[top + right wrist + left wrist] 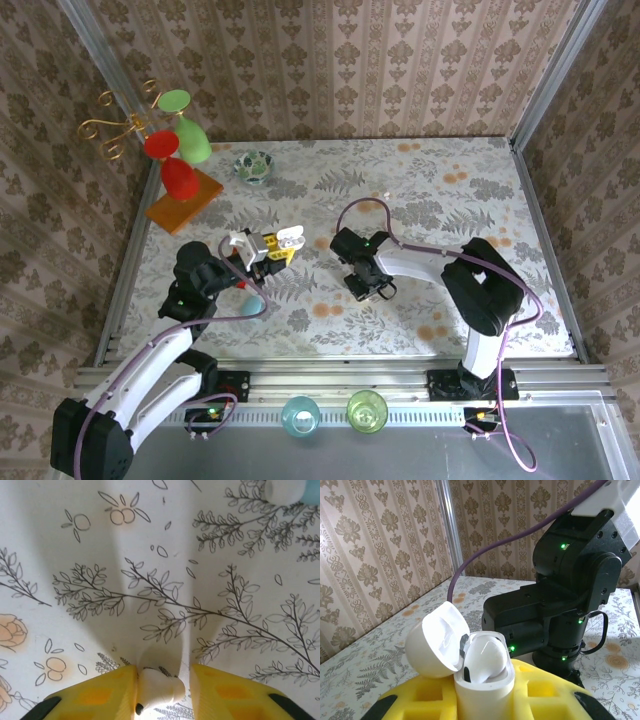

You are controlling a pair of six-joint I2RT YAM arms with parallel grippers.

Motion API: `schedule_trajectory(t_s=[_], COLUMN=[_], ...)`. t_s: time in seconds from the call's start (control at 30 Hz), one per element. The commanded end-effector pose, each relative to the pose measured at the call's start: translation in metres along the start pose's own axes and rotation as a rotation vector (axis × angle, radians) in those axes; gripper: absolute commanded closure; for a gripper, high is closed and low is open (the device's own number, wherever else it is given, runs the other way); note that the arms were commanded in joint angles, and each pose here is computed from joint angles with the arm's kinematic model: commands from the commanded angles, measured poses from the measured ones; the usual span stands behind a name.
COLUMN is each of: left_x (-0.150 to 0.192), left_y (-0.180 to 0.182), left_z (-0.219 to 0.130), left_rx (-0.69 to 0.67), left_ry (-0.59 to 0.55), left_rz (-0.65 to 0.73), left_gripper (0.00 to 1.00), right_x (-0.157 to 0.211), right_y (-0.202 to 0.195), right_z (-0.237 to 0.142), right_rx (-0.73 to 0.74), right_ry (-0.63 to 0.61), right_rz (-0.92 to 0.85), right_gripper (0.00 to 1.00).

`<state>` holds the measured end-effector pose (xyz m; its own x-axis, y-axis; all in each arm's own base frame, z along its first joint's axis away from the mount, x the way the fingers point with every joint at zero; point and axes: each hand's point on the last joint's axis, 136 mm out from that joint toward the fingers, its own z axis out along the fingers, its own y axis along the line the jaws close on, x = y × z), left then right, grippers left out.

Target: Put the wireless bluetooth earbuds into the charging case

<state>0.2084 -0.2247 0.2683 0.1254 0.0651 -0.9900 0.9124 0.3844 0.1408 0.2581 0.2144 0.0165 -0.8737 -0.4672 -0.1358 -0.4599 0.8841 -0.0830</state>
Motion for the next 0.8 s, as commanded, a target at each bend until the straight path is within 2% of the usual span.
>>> schedule_trajectory(t_s=[0.0,0.13,0.33,0.5,0.77], left_x=[-0.019,-0.019,-0.022,-0.025,-0.023], left_y=[0.001,0.001,0.001,0.001,0.001], left_z=[0.000,-0.001,0.000,-0.001,0.000], left_rx=[-0.002,-0.005,-0.005,-0.001,0.000], left_ry=[-0.033,-0.034,-0.041,-0.043,-0.043], left_rz=[0.046,0.044,0.052,0.060,0.053], left_gripper=[1.00,1.00,1.00,1.00,1.00], right_x=[0.004,0.000,-0.001,0.008,0.012], right_y=[-0.015,-0.020,-0.013,-0.010,0.008], right_z=[-0.009,-0.022,-0.031,-0.030,-0.024], right_rx=[0.071,0.081,0.027,0.047,-0.009], right_ry=[-0.013,-0.064,-0.097,-0.002,0.112], right_rz=[0.021,0.120,0.331,0.415,0.450], right_gripper=[0.61,0.49,0.47,0.48,0.49])
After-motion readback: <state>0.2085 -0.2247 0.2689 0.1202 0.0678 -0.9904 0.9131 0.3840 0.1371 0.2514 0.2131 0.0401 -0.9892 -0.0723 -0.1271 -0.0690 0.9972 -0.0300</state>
